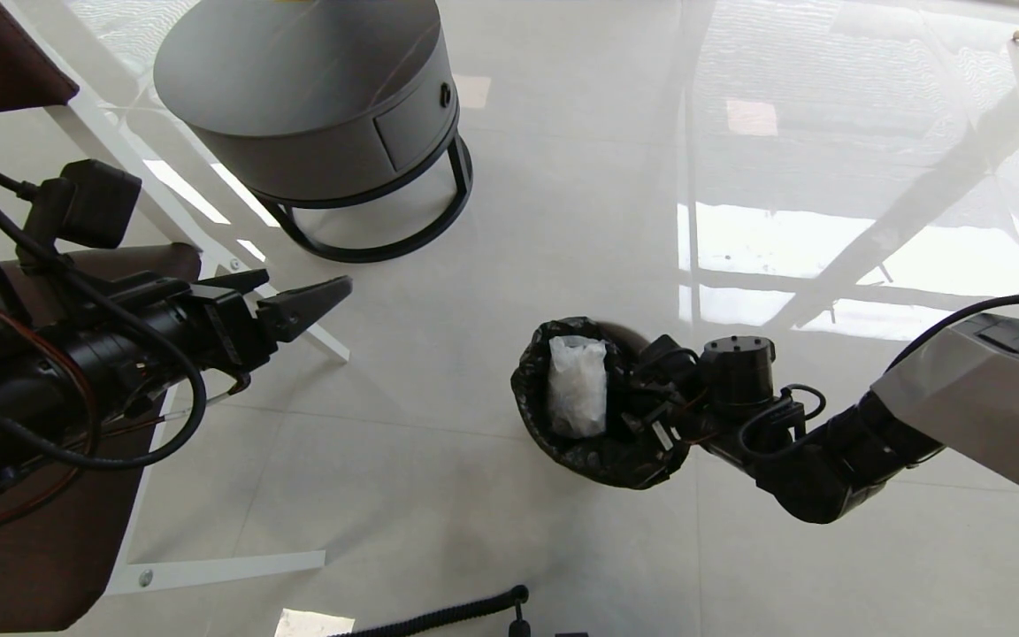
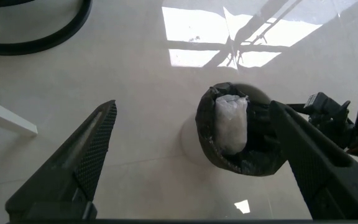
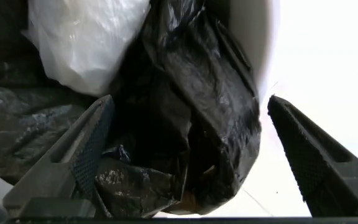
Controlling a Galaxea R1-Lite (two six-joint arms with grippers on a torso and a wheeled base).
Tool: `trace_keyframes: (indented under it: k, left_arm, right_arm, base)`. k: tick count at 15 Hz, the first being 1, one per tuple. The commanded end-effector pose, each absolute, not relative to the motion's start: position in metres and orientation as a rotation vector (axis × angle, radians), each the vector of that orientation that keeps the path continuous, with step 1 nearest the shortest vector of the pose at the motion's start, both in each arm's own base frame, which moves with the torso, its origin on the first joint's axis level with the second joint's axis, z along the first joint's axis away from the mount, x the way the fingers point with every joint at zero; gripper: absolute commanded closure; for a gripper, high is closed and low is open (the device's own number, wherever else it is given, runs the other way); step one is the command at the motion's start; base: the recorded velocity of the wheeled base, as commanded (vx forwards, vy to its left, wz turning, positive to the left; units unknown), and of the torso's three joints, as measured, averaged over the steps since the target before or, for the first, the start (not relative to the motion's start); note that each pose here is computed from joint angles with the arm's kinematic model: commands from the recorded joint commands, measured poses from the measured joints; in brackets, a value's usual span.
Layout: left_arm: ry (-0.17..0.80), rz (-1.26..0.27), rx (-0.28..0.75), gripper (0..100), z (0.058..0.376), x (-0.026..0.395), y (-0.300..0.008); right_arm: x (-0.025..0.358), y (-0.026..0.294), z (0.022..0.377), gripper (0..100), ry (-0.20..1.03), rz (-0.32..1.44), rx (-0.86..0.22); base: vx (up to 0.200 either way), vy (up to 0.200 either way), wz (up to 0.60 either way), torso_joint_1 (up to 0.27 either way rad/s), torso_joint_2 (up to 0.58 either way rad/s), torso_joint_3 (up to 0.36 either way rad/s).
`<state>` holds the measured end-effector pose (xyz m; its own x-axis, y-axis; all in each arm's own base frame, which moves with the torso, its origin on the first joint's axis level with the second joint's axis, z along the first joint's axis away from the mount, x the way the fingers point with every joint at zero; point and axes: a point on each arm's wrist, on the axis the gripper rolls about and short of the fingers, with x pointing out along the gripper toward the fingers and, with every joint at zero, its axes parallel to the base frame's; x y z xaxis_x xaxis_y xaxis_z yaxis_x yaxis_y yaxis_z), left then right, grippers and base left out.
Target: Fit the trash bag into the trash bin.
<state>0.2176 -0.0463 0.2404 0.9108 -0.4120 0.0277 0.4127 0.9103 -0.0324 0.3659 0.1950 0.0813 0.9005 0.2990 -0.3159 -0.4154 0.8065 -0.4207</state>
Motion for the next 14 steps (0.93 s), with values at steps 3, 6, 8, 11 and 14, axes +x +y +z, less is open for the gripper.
trace_keyframes:
  k: [3,6,8,11,14]
  left_arm:
    - [-0.017,-0.425,-0.037,0,0.239,0.218,-0.046]
    - [-0.016,-0.425,-0.039,0,0.239,0.218,-0.046]
    - [-0.016,-0.425,-0.039,0,0.239,0.218,-0.046]
    - [-0.017,-0.425,-0.037,0,0.239,0.218,-0.046]
    - [-0.017,-0.425,-0.037,0,0.239,0.218,-0.046]
  right_arm:
    - [0.373,0.197,0.074,0,0.250,0.350,-0.518]
    - [0.375,0.197,0.076,100,0.240,0.345,-0.514]
    - [0.375,0.197,0.074,100,0.244,0.346,-0.516]
    - [0.375,0.197,0.074,100,0.244,0.346,-0.516]
    - [0.374,0.190,0.110,100,0.153,0.313,-0.478]
  base:
    - [0.000,0.000,0.00,0.000,0.00,0.000]
    - [0.000,0.000,0.00,0.000,0.00,0.000]
    - [0.000,0.000,0.00,0.000,0.00,0.000]
    - [0.000,0.000,0.00,0.000,0.00,0.000]
    - [0.000,0.000,0.00,0.000,0.00,0.000]
